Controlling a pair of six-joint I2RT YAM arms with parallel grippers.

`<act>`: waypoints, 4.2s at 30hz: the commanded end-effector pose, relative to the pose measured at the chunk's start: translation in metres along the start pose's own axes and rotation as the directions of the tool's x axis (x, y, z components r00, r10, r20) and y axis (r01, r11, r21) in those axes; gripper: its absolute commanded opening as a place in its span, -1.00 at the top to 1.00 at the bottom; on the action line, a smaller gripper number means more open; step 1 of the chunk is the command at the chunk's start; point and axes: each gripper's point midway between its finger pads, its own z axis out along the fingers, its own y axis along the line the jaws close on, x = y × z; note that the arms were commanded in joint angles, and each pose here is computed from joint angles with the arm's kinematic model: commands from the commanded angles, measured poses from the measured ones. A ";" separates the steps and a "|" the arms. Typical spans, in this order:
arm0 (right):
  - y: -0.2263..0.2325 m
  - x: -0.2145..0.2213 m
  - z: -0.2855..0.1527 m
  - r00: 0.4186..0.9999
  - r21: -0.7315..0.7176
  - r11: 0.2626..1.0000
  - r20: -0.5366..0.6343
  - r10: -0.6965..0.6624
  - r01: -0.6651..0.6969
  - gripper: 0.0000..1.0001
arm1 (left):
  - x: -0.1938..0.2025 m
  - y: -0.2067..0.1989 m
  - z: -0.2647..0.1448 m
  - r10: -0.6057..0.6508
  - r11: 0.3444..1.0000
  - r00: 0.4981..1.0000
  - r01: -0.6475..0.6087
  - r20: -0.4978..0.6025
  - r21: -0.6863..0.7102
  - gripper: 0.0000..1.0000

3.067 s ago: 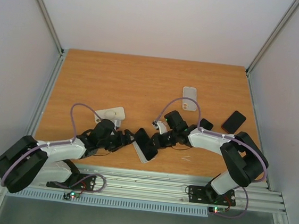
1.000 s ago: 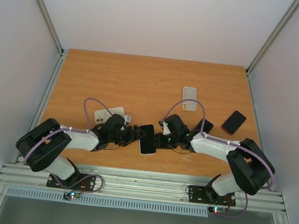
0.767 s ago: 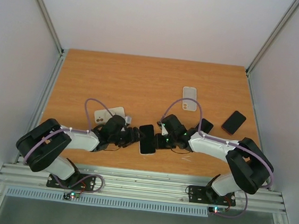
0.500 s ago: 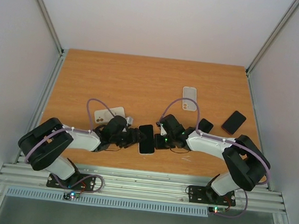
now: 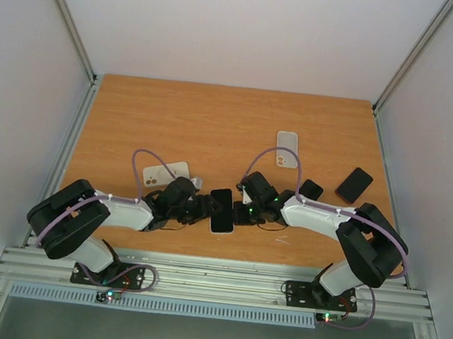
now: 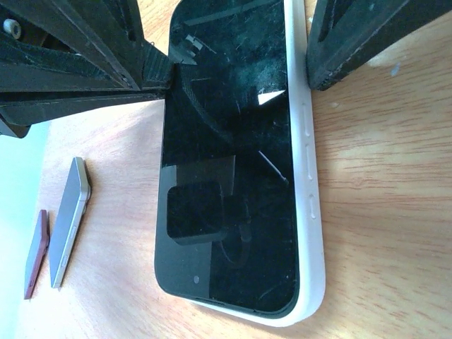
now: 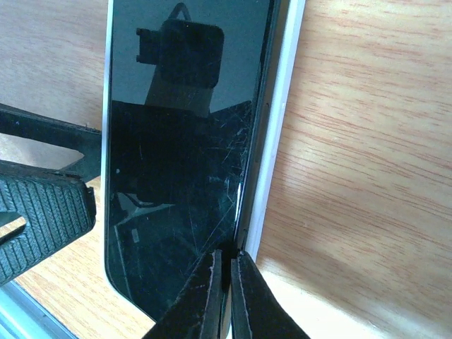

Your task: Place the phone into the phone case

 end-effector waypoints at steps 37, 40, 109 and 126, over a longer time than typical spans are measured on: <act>-0.031 0.049 0.016 0.987 0.154 0.985 -0.154 -0.049 0.073 0.98 | 0.024 0.024 -0.002 0.066 0.981 0.996 -0.075 -0.054 -0.179 -0.23; -0.040 0.053 0.019 0.981 0.226 0.968 -0.181 -0.065 0.106 0.98 | 0.023 0.025 -0.003 0.054 0.982 0.998 -0.061 -0.044 -0.179 -0.22; -0.056 -0.070 0.031 0.974 0.057 0.998 -0.226 -0.005 0.019 0.97 | -0.047 0.040 0.019 0.136 0.895 0.979 -0.188 -0.153 -0.405 0.01; -0.105 -0.033 0.059 0.913 0.415 0.887 -0.407 -0.018 0.203 0.97 | -0.036 0.056 0.012 0.138 0.858 0.977 -0.200 -0.163 -0.474 -0.07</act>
